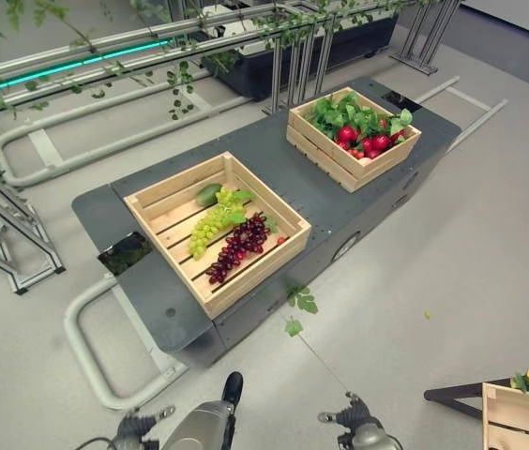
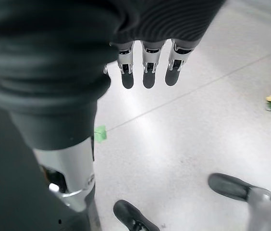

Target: Pick up the fruits from the basket on one side to the basket on the other side

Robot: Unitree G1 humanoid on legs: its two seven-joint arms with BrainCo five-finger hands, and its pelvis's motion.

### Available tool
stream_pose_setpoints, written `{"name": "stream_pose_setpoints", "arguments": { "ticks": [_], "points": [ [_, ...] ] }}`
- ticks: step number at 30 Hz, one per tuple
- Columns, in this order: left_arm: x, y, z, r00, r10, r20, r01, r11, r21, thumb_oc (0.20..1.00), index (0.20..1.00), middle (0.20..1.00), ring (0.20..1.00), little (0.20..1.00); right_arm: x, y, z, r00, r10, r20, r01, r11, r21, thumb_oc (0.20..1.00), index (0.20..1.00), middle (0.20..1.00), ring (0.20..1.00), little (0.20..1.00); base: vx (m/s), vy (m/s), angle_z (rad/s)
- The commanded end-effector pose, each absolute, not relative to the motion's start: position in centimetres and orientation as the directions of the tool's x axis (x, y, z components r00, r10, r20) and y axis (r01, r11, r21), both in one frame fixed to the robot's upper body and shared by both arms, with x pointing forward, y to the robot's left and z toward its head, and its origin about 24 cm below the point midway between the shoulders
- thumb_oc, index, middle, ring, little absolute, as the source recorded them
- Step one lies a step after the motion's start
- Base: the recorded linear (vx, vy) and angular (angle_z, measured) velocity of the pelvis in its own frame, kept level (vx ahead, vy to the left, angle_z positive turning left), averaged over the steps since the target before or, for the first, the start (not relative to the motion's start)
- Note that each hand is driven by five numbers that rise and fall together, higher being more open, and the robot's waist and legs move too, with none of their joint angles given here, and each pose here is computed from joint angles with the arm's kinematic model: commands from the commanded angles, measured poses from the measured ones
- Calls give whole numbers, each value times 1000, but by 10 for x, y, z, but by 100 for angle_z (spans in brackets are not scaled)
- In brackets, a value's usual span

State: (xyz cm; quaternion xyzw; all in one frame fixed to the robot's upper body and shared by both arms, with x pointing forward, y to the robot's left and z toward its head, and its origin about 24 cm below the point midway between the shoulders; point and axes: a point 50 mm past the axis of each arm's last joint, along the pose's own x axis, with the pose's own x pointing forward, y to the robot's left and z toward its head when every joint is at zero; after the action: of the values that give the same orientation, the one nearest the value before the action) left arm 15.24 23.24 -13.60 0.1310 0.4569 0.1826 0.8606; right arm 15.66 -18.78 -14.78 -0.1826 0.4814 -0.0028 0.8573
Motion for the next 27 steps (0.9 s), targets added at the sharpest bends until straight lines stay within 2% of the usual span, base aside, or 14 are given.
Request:
{"name": "stream_pose_setpoints", "arguments": {
  "ticks": [1,6,8,11,17,23,27],
  "points": [
    [140,226,-143,507,417,-754,-68,892,448,1000,1000,1000,1000,1000,139,-203,-150,511,-216,-832,-95,948,-304,1000,1000,1000,1000,1000,99,175,21],
    [129,226,-149,476,364,-801,43,900,434,1000,1000,1000,1000,1000,119,-205,-158,440,-226,-869,-62,958,-280,1000,1000,1000,1000,1000,99,131,11],
    [129,228,-149,476,345,-809,95,894,437,1000,1000,1000,1000,1000,119,-203,-158,440,-218,-871,-51,962,-267,1000,1000,1000,1000,1000,62,74,5],
    [142,228,-145,502,331,-799,118,889,443,1000,1000,1000,1000,1000,133,-201,-153,495,-211,-843,-56,960,-273,1000,1000,1000,1000,1000,94,170,-9],
    [145,222,-145,512,318,-798,104,899,425,1000,1000,1000,1000,1000,129,-205,-153,489,-225,-843,-48,958,-283,1000,1000,1000,1000,1000,236,47,60],
    [162,221,-134,595,293,-749,5,930,368,1000,1000,1000,1000,1000,116,-211,-156,455,-243,-857,-32,957,-289,1000,1000,1000,1000,1000,155,-31,60],
    [179,220,-108,724,243,-646,-91,961,260,1000,1000,1000,1000,1000,110,-219,-155,449,-259,-855,-21,954,-299,1000,1000,1000,1000,1000,116,-64,-11]
  ]
}}
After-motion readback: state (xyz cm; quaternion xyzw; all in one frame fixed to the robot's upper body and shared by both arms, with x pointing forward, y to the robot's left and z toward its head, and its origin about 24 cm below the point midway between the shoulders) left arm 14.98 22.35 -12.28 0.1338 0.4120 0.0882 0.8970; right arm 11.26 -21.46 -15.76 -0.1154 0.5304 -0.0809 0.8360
